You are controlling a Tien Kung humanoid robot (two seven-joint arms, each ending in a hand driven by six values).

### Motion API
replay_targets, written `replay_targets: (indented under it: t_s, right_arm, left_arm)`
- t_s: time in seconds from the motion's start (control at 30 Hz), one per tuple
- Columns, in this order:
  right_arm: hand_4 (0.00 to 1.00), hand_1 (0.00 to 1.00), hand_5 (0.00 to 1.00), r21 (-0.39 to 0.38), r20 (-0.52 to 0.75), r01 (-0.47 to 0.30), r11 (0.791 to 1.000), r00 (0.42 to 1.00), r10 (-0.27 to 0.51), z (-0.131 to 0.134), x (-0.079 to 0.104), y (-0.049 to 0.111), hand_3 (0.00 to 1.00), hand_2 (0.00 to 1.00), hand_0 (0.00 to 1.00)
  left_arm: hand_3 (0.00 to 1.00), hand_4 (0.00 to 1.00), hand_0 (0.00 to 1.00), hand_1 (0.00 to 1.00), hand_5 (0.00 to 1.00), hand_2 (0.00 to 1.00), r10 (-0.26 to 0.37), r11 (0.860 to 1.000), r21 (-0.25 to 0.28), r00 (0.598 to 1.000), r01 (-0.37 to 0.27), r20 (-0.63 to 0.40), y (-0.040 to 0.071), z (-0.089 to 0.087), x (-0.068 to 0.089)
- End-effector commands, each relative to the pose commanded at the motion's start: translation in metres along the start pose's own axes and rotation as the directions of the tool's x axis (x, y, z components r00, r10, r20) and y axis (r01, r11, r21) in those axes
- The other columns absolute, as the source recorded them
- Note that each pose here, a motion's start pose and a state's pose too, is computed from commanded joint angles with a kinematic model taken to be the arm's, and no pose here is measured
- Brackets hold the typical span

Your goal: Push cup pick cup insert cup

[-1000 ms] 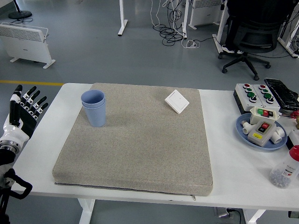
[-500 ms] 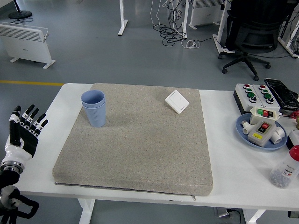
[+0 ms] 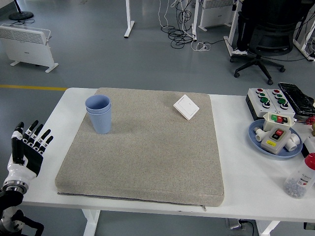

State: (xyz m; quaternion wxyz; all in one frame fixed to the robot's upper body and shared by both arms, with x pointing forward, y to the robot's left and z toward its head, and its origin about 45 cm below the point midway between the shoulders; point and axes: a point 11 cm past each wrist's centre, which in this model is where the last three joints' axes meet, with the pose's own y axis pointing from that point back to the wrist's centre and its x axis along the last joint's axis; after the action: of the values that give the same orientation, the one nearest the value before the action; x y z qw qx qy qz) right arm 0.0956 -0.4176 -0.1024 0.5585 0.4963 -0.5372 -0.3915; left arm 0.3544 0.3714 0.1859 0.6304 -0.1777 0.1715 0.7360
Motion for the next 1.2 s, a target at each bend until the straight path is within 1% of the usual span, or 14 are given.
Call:
replay_targets:
  t_s: [0.2, 0.37, 0.47, 0.73, 0.97, 1.2]
  right_arm:
    - [0.126, 0.679, 0.477, 0.003, 0.003, 0.0, 1.0, 1.0, 0.0, -0.001, 0.0, 0.0, 0.566, 0.673, 0.772]
    - [0.126, 0.679, 0.477, 0.007, -0.002, -0.002, 1.0, 1.0, 0.002, -0.003, 0.0, 0.0, 0.566, 0.673, 0.772]
    - [0.126, 0.678, 0.477, 0.008, -0.002, -0.002, 1.0, 1.0, 0.002, -0.003, 0.0, 0.0, 0.566, 0.672, 0.772]
    - [0.126, 0.678, 0.477, 0.004, -0.001, -0.003, 1.0, 1.0, 0.003, -0.001, 0.001, 0.0, 0.566, 0.672, 0.772]
    - [0.125, 0.677, 0.478, -0.004, -0.007, -0.004, 1.0, 1.0, 0.004, 0.003, 0.002, 0.0, 0.566, 0.671, 0.773]
    - [0.125, 0.677, 0.477, -0.01, -0.01, -0.005, 1.0, 1.0, 0.005, 0.006, 0.002, 0.0, 0.566, 0.672, 0.773]
  left_arm:
    - [0.89, 0.644, 0.873, 0.88, 0.998, 0.953, 0.004, 1.0, -0.003, 1.0, -0.004, 0.001, 0.0, 0.0, 0.001]
    - [0.89, 0.644, 0.873, 0.88, 0.998, 0.953, 0.009, 1.0, -0.025, 1.0, -0.009, 0.003, -0.002, 0.008, 0.003]
    - [0.886, 0.639, 0.873, 0.878, 0.998, 0.957, 0.012, 1.0, -0.028, 1.0, -0.012, 0.004, -0.002, 0.009, 0.004]
    - [0.885, 0.633, 0.87, 0.877, 0.998, 0.947, 0.021, 1.0, 0.0, 1.0, -0.021, 0.01, 0.0, 0.003, 0.007]
    - [0.883, 0.633, 0.869, 0.878, 0.998, 0.947, 0.026, 1.0, 0.002, 1.0, -0.026, 0.015, 0.002, 0.001, 0.009]
    - [0.883, 0.632, 0.868, 0.878, 0.998, 0.947, 0.042, 0.999, 0.005, 0.999, -0.042, 0.02, 0.005, 0.0, 0.014]
